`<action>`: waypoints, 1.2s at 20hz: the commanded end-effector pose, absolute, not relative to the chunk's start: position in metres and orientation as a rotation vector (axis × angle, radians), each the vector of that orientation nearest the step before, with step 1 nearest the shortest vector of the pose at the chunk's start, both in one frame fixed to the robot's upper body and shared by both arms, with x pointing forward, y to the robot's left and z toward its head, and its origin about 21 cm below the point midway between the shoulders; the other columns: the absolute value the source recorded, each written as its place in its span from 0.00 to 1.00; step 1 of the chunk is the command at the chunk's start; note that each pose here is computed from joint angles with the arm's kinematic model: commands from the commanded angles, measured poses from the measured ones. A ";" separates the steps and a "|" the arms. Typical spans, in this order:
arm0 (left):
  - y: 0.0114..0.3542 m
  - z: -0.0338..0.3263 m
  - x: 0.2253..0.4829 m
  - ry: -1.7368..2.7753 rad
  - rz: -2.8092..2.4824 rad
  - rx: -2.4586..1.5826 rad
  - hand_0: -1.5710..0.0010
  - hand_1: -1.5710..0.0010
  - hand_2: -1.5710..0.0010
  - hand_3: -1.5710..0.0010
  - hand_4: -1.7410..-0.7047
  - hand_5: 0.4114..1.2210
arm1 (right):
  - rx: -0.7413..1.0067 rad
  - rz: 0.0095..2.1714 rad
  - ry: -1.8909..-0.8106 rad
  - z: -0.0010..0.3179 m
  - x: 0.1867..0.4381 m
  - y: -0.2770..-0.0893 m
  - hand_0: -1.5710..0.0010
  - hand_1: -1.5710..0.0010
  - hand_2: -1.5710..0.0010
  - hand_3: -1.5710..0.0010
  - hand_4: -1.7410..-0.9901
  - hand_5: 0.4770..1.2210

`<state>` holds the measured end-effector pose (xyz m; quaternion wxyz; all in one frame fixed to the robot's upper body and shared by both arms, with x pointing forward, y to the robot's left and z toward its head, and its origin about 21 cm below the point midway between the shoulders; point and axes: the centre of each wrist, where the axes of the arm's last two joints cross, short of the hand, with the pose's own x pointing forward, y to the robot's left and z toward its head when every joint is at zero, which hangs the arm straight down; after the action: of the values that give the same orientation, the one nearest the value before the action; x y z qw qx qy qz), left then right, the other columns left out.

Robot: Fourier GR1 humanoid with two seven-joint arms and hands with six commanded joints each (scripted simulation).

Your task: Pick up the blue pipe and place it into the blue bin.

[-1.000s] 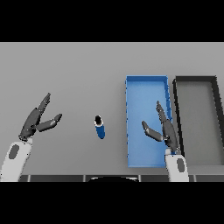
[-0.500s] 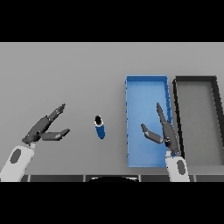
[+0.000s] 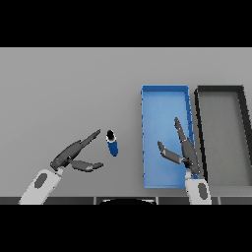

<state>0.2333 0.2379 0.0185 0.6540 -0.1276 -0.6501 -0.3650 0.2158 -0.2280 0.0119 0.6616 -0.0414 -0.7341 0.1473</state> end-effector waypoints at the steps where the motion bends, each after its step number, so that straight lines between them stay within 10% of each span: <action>1: 0.233 0.015 0.235 -1.469 -0.826 -0.294 1.00 1.00 1.00 1.00 0.53 0.06 | -0.092 0.329 -1.648 0.014 0.219 -0.225 1.00 1.00 1.00 1.00 0.68 0.19; 12: 0.173 -0.015 0.262 -1.424 -0.860 -0.355 1.00 1.00 1.00 1.00 0.59 0.06 | -0.111 0.314 -1.642 0.014 0.216 -0.232 1.00 1.00 1.00 1.00 0.72 0.17; 18: 0.152 -0.024 0.270 -1.476 -0.752 -0.473 1.00 0.97 0.93 0.97 0.46 0.21 | -0.128 0.316 -1.642 0.014 0.215 -0.234 1.00 1.00 1.00 1.00 0.73 0.17; 20: 0.145 -0.024 0.270 -1.477 -0.726 -0.476 0.94 0.83 0.77 0.86 0.41 0.30 | -0.108 0.312 -1.637 0.015 0.214 -0.231 1.00 1.00 1.00 1.00 0.72 0.17; 24: 0.135 -0.025 0.265 -1.472 -0.720 -0.503 0.43 0.36 0.34 0.36 0.21 0.71 | -0.100 0.308 -1.634 0.016 0.213 -0.235 1.00 1.00 1.00 1.00 0.73 0.17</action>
<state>0.2652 0.1348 -0.0254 0.6528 -0.2237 -0.6503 -0.3176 0.2128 -0.2348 0.0156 0.6726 -0.0444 -0.7259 0.1367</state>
